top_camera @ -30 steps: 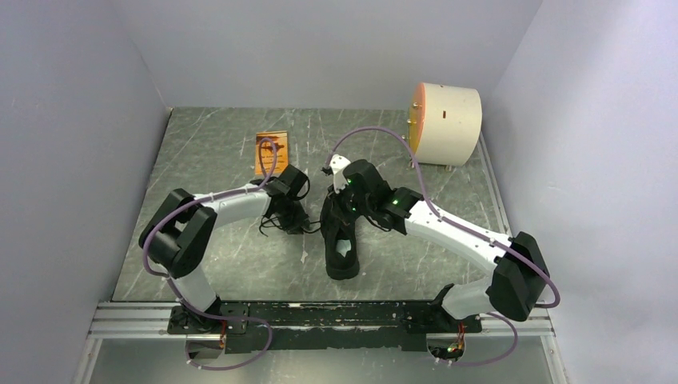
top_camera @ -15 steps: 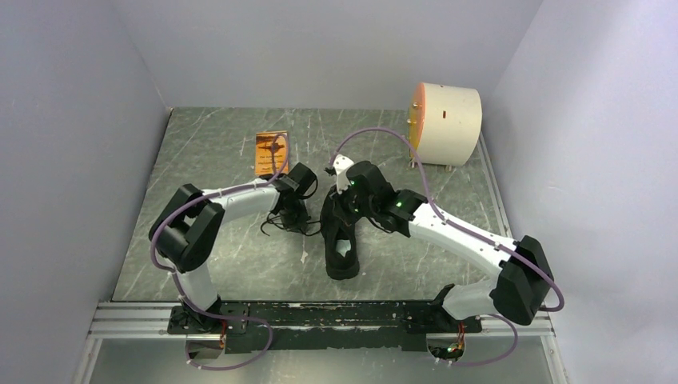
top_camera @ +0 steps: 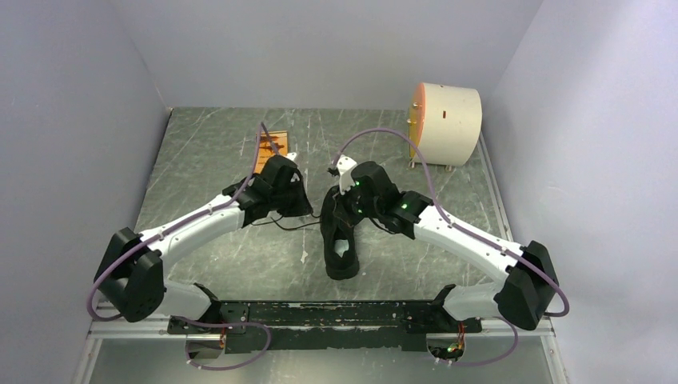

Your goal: Tie the shoes

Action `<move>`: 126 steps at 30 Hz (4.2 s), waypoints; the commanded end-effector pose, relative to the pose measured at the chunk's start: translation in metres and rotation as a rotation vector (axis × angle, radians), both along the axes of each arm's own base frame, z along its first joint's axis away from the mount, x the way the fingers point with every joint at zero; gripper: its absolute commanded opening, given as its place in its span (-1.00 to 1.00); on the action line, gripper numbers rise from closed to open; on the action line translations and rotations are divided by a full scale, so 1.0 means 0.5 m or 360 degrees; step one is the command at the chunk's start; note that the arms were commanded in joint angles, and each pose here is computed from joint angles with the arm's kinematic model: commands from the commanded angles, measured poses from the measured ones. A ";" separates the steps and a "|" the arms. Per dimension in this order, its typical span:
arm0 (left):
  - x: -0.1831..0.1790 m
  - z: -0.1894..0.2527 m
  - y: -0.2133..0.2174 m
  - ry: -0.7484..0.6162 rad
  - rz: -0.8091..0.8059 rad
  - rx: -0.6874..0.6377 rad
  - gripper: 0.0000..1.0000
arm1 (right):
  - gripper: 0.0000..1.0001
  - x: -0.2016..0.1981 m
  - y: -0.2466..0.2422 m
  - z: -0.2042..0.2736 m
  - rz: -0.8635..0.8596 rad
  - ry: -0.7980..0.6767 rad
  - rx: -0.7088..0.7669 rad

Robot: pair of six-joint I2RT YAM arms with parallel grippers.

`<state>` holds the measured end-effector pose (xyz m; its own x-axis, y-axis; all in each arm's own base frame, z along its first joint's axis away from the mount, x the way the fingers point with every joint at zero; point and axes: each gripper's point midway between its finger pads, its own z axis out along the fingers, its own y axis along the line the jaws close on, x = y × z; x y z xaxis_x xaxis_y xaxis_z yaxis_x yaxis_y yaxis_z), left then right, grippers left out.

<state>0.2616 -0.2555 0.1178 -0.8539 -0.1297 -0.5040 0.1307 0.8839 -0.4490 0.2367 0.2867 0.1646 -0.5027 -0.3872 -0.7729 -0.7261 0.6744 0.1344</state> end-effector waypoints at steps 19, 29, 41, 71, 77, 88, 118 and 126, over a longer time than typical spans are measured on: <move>-0.006 0.100 -0.242 -0.0290 -0.1109 -0.0612 -0.91 | -1.00 0.055 -0.024 0.092 -0.0007 -0.0338 0.0056; -0.060 0.113 -0.197 -0.0219 -0.1189 -0.0924 -0.91 | -1.00 0.066 -0.054 0.080 -0.0111 -0.0321 -0.0003; -0.082 0.124 -0.207 -0.0153 -0.1356 -0.1036 -0.90 | -1.00 0.076 -0.053 0.059 -0.0126 -0.0300 -0.0038; -0.068 0.007 -0.231 0.0198 -0.1276 -0.1121 -0.91 | 0.07 0.065 -0.171 0.069 -0.0208 -0.0099 0.0075; -0.070 0.009 -0.236 0.0231 -0.1305 -0.1140 -0.90 | 0.16 0.030 -0.194 0.040 0.0305 -0.0557 -0.0181; -0.074 0.010 -0.236 0.0269 -0.1355 -0.1145 -0.90 | -0.21 -0.047 -0.128 -0.032 0.1048 -0.0970 -0.0216; -0.091 0.017 -0.235 0.0317 -0.1360 -0.1204 -0.90 | -0.39 0.003 -0.100 -0.101 0.0947 -0.1009 -0.0245; -0.010 0.024 -0.179 0.0149 -0.1148 -0.0924 -0.34 | -1.00 -0.005 -0.113 -0.031 0.0568 -0.0546 -0.0128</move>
